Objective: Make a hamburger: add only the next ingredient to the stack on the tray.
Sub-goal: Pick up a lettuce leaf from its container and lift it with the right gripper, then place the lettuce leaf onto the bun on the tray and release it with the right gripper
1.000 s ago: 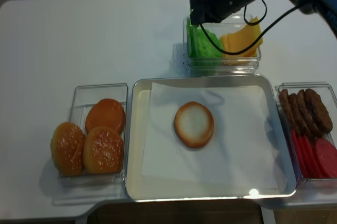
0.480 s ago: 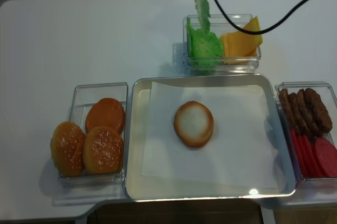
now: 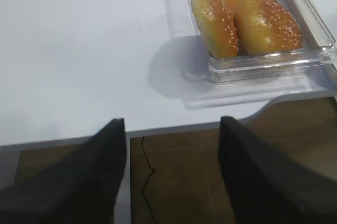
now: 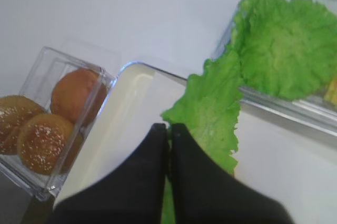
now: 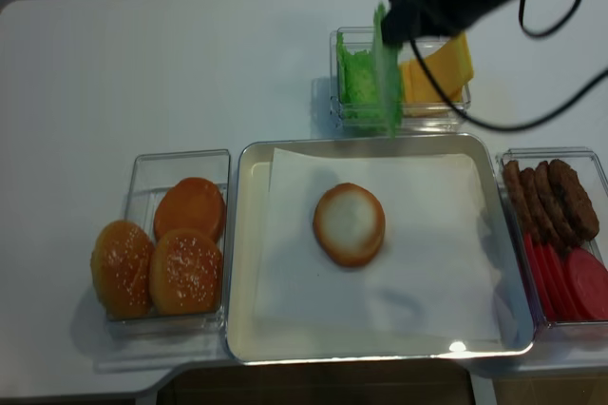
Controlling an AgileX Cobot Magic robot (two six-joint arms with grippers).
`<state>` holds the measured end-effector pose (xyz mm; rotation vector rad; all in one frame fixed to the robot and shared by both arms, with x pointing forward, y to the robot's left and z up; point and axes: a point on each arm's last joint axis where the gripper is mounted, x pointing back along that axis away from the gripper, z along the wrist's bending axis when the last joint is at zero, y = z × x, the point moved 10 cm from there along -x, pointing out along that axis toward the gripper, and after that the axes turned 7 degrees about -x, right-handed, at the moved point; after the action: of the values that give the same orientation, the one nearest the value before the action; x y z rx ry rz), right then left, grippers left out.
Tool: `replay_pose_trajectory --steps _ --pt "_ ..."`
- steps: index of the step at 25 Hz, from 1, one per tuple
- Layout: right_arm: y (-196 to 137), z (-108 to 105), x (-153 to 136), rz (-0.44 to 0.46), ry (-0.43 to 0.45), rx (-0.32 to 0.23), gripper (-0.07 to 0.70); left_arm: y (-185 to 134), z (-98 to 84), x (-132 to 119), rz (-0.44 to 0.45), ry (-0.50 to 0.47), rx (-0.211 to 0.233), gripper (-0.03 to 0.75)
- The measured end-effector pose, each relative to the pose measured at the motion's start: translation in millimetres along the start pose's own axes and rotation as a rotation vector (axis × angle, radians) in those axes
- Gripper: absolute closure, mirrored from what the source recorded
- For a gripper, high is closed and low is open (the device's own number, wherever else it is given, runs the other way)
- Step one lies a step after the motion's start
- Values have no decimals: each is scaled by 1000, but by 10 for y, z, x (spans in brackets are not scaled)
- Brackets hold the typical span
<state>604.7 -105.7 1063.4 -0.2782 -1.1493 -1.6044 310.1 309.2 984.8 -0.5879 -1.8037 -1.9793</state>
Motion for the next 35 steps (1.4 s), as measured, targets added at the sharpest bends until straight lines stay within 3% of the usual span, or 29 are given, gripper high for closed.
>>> replay_pose_trajectory --steps 6,11,17,21,35 --pt "-524 -43 -267 84 -52 6 623 0 0 0 0 0 0 300" --pt "-747 -64 -488 98 -114 17 623 0 0 0 0 0 0 300" --pt "-770 -161 -513 93 -202 60 623 0 0 0 0 0 0 300" --pt "-761 -258 -492 90 -254 60 623 0 0 0 0 0 0 300" --pt "-721 -241 -283 57 -288 88 623 0 0 0 0 0 0 300"
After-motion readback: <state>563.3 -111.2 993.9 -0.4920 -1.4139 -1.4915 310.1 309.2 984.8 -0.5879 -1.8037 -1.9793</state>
